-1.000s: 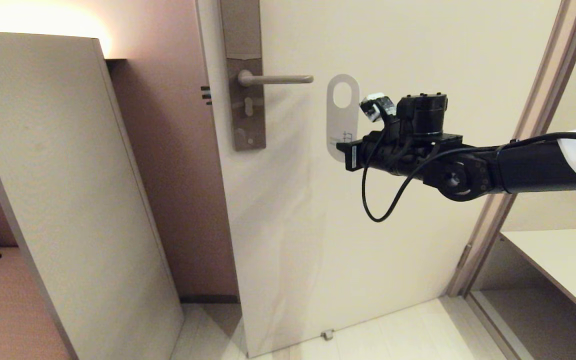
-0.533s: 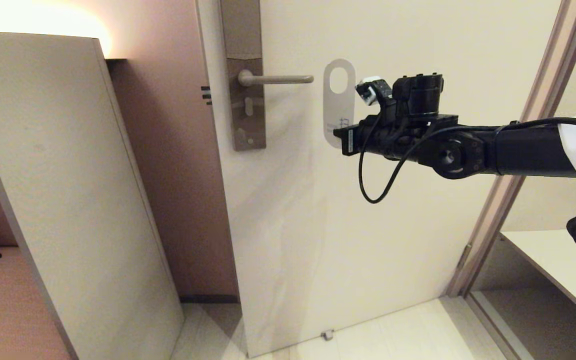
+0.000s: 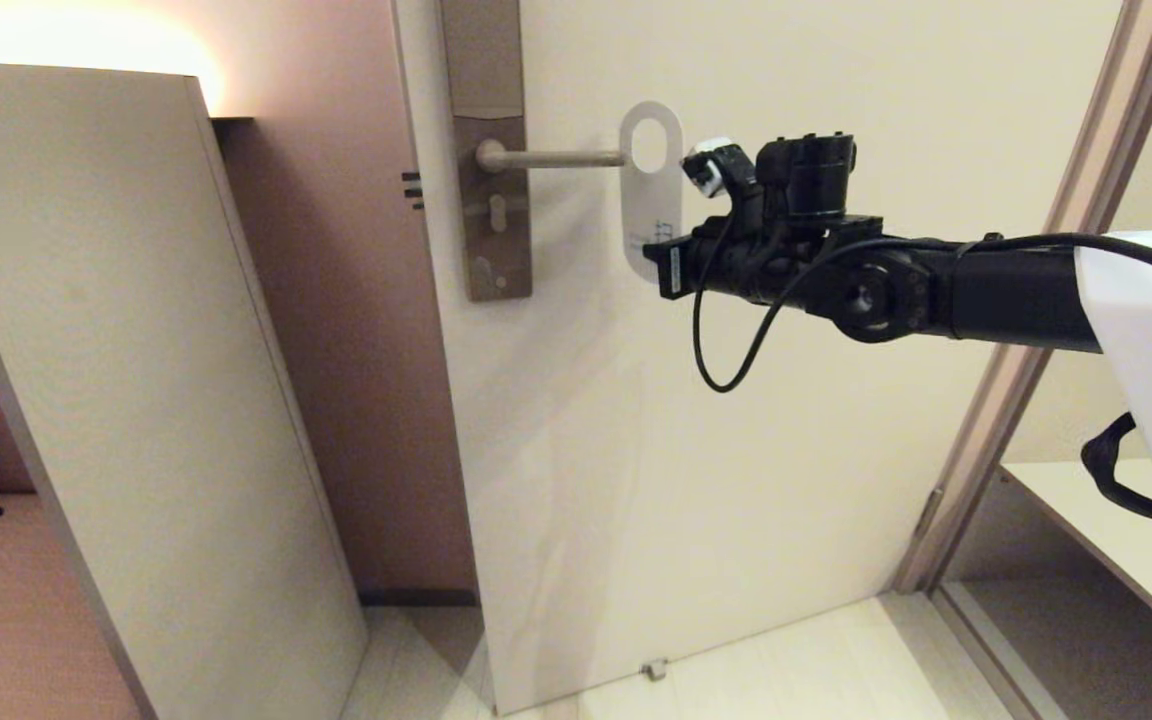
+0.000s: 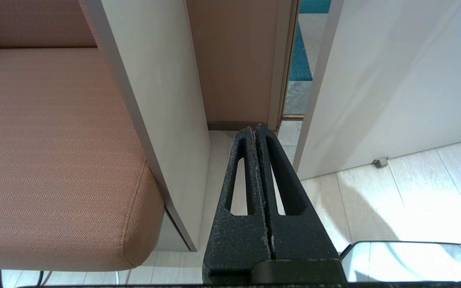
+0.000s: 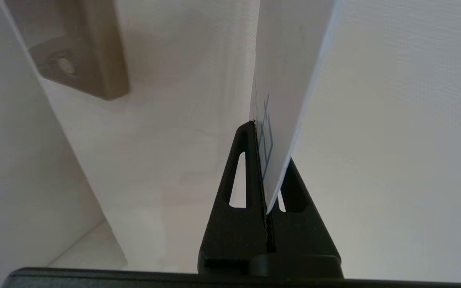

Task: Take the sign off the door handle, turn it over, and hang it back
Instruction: Hang the sign back with the other side facing out

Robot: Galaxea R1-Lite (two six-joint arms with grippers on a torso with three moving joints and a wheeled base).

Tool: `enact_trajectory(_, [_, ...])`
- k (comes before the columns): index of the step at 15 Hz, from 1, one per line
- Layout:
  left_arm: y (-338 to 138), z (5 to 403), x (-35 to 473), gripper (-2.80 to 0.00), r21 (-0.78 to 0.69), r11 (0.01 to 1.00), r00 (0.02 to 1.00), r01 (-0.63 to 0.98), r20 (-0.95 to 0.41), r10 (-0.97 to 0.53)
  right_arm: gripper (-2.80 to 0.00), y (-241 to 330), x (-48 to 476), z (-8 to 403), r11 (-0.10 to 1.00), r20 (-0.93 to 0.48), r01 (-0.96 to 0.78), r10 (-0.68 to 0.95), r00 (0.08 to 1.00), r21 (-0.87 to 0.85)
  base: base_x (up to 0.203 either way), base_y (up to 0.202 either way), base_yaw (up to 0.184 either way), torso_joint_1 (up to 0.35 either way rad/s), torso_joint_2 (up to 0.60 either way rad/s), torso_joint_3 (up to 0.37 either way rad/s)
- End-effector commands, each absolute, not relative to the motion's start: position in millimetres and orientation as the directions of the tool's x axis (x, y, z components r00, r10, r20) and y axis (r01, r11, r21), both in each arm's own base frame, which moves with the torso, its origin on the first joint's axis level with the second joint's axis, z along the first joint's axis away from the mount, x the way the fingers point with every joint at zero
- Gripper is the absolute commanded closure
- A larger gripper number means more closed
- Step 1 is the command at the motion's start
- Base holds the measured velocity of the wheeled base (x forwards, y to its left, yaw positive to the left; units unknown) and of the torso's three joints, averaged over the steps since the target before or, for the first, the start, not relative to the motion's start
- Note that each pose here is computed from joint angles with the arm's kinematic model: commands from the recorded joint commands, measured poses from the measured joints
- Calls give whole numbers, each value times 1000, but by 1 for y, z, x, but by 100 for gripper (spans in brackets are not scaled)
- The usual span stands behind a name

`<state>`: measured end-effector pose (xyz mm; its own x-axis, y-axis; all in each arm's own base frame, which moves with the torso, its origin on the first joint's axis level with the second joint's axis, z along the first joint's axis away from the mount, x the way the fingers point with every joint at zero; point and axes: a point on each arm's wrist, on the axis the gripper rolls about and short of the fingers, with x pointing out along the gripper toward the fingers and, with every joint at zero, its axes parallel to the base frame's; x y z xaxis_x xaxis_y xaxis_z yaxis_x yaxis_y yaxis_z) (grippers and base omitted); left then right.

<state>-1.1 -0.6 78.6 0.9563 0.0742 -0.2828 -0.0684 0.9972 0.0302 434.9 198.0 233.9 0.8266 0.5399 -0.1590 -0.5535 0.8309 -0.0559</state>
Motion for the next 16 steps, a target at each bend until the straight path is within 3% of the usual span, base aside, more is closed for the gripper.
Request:
enact_trajectory(1, [-1, 79, -1, 0, 31, 997, 956, -68, -284, 74, 0, 204, 437, 228, 824, -167, -564, 549, 819, -57, 0, 0, 0, 0, 0, 0])
enact_trajectory(16, [-1, 79, -1, 0, 31, 997, 956, -68, -284, 74, 0, 243, 422, 223, 777, -169, -626, 611, 774, -59, 0, 0, 0, 0, 0, 0])
